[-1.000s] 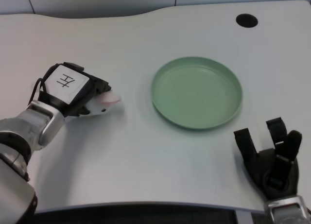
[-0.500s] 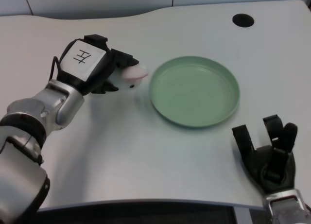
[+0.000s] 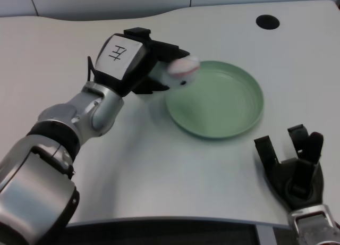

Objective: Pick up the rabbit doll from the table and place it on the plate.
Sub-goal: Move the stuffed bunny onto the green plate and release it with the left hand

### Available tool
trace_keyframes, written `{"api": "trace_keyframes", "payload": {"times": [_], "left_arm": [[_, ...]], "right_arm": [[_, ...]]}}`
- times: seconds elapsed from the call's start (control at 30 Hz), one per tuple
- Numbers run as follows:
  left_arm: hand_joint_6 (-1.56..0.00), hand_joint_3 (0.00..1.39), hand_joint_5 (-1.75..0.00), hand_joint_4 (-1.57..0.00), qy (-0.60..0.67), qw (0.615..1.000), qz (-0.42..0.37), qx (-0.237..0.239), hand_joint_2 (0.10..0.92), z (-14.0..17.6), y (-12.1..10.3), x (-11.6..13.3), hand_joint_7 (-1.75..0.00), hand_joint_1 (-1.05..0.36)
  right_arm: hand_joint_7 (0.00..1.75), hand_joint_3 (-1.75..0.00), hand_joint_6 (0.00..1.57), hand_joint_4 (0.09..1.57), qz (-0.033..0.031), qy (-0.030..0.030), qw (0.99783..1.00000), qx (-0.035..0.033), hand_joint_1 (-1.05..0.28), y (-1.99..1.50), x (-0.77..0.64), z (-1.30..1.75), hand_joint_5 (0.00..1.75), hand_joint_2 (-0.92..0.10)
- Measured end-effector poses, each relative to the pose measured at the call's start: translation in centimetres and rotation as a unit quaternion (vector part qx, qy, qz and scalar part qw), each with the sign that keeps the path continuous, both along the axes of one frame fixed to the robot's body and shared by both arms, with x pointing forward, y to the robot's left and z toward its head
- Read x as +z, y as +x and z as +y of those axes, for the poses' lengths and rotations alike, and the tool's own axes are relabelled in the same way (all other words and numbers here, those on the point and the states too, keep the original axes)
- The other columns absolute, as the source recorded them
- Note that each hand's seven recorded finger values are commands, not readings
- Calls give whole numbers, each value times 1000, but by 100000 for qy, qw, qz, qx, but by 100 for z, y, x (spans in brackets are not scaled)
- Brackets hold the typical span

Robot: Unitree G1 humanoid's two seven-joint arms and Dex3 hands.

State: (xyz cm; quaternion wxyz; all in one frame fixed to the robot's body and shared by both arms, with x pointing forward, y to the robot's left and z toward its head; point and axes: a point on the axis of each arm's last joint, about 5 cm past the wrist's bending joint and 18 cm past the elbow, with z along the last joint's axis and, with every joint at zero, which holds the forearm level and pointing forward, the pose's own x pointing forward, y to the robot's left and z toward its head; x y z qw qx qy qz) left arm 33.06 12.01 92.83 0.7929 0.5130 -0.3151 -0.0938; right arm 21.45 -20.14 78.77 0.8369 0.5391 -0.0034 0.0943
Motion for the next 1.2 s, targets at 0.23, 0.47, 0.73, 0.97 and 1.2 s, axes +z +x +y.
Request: {"api": "trace_keyframes", "payload": {"times": [0.23,0.47,0.73,0.97,1.2], "left_arm": [[-1202,0,-1360,-744,-3098,99883,-156,-3717,826,-285,-21,26,-4,-134],[-1222,3,-1485,-682,-4465,99690,-260,-6477,820,-480,-63,18,-16,-116],[-1077,8,-1154,-600,-4185,99689,76,-6673,870,-547,-77,6,-7,-223],[-484,42,-412,-270,943,99894,3396,-2944,920,-515,-54,-32,-1,-553],[-230,257,-240,-84,4306,99836,3678,-851,921,-485,-48,-66,0,-773]], "right_arm": [[1673,-94,674,807,54,72,100000,-233,-550,3,-3,29,1746,-921],[1719,-112,646,804,-343,-150,99996,-776,-545,4,-5,54,1746,-921],[1700,-114,634,790,-662,-45,99992,-1110,-545,0,-7,57,1746,-921],[1701,-100,645,798,-1762,489,99979,-919,-556,-14,-15,62,1746,-921],[1712,-126,618,772,-2443,922,99965,-474,-556,-20,-18,68,1746,-921]]}}
